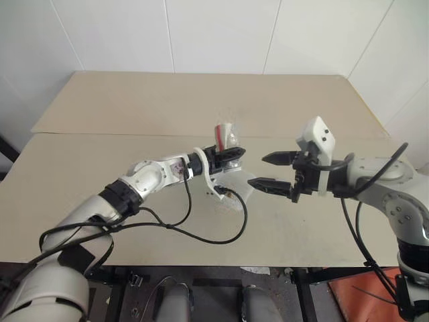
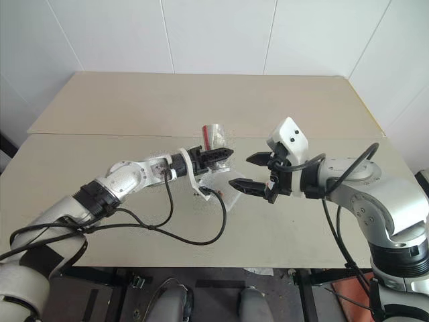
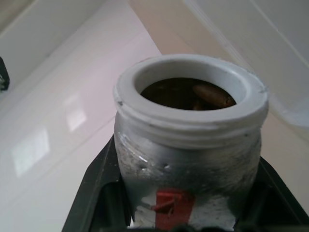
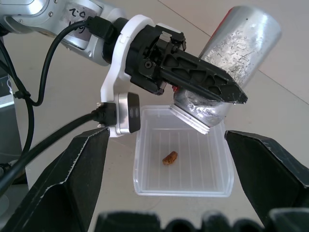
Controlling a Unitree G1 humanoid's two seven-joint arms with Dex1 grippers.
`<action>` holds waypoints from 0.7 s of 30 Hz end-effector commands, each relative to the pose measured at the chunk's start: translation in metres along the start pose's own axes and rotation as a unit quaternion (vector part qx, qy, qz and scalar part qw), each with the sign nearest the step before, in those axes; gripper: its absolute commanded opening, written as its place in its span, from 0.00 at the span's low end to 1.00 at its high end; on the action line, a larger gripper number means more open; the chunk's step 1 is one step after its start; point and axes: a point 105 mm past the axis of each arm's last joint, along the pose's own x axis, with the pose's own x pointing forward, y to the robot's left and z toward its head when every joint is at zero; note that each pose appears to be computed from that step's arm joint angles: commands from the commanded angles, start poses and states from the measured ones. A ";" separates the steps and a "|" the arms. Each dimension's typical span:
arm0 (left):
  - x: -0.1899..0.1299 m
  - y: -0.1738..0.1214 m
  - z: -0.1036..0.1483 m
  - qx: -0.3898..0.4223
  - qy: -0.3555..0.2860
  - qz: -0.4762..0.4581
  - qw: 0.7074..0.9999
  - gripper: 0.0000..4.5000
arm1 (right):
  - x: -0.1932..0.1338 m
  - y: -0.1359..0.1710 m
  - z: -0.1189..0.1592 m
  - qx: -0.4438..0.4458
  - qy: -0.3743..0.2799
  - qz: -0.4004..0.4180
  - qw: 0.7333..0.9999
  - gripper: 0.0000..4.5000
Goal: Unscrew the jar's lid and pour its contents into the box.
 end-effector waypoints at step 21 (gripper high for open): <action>-0.064 -0.034 -0.078 -0.844 0.158 0.096 0.503 0.44 | -0.003 0.000 0.009 -0.021 -0.017 0.006 1.000 0.99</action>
